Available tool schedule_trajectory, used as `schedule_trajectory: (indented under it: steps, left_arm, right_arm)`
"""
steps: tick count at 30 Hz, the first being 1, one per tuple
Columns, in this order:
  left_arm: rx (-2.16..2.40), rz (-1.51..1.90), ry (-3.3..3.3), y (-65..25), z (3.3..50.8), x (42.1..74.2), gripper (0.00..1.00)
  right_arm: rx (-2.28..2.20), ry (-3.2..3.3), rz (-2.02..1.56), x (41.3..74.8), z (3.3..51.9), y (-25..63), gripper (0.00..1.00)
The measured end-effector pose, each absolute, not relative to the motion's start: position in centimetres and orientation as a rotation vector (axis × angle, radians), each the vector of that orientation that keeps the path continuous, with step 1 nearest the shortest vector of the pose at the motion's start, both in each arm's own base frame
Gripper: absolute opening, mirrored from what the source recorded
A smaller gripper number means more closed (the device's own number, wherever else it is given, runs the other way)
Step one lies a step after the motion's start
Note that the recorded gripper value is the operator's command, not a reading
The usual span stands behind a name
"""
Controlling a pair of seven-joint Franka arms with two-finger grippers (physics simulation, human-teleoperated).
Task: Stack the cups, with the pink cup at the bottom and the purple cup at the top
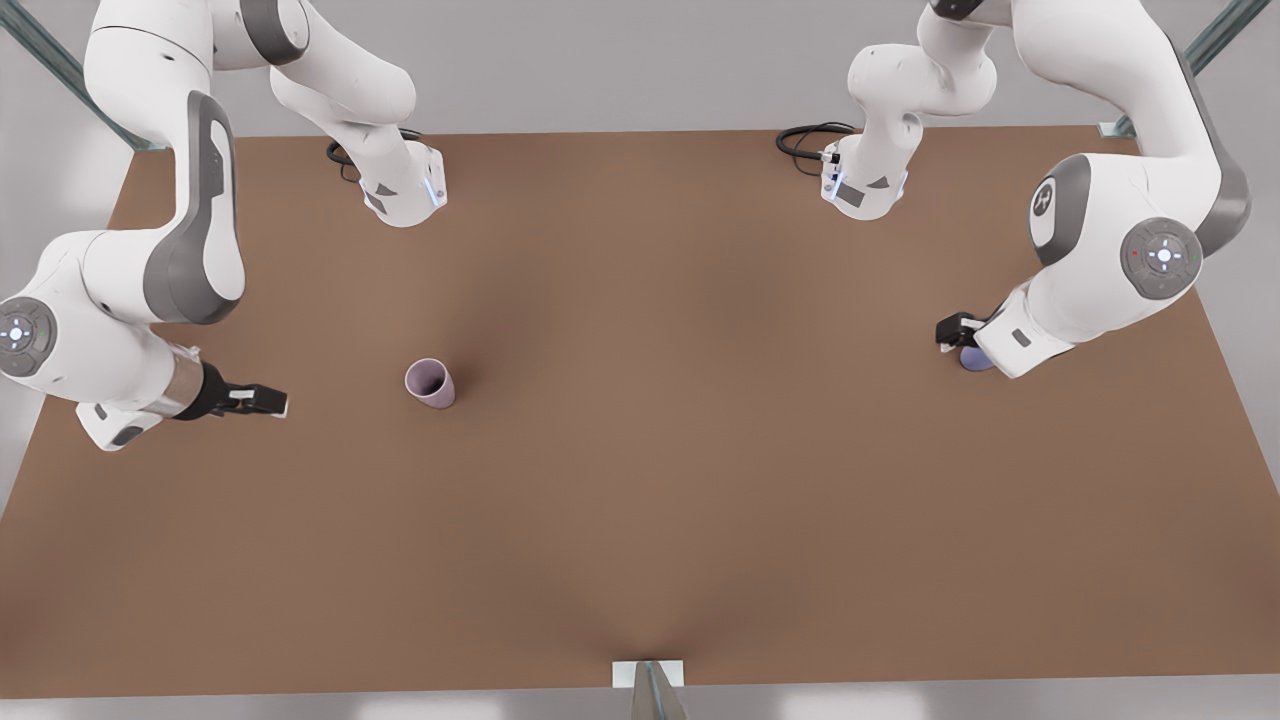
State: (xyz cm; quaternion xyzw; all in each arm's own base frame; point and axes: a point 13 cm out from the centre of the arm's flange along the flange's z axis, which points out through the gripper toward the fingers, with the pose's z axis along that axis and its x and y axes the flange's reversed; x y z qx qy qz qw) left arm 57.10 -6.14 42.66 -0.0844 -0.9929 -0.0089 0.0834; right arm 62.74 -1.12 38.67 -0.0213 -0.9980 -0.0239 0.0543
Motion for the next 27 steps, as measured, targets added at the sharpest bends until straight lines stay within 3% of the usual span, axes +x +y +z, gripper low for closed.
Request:
schedule_trajectory:
  steps: [10, 15, 18, 21, 24, 27]
  left_arm:
    - [-0.260, -0.027, -2.918, -6.0, 41.5, 56.4, 1.00]
    - [-0.264, -0.033, -2.912, -5.8, 41.6, 56.2, 1.00]
    - [-0.267, -0.044, -2.904, -5.6, 41.1, 56.3, 1.00]
    - [-0.271, -0.048, -2.902, -5.5, 41.0, 56.3, 1.00]
    - [-0.274, -0.050, -2.899, -5.5, 41.0, 56.3, 1.00]
    - [-0.276, -0.050, -2.894, -5.5, 41.0, 56.1, 1.00]
  right_arm:
    - [-0.066, -3.035, -0.075, 63.0, 38.3, -0.9, 1.00]
    - [-0.044, -2.966, -0.125, 63.0, 29.4, 2.8, 1.00]
    - [-0.098, -2.917, -0.123, 60.1, 23.9, 1.9, 1.00]
    - [-0.088, -2.901, -0.087, 54.1, 19.8, 3.2, 1.00]
    - [-0.028, -2.954, -0.062, 51.8, 18.9, 6.6, 1.00]
    - [0.012, -3.003, -0.050, 51.9, 18.6, 9.4, 1.00]
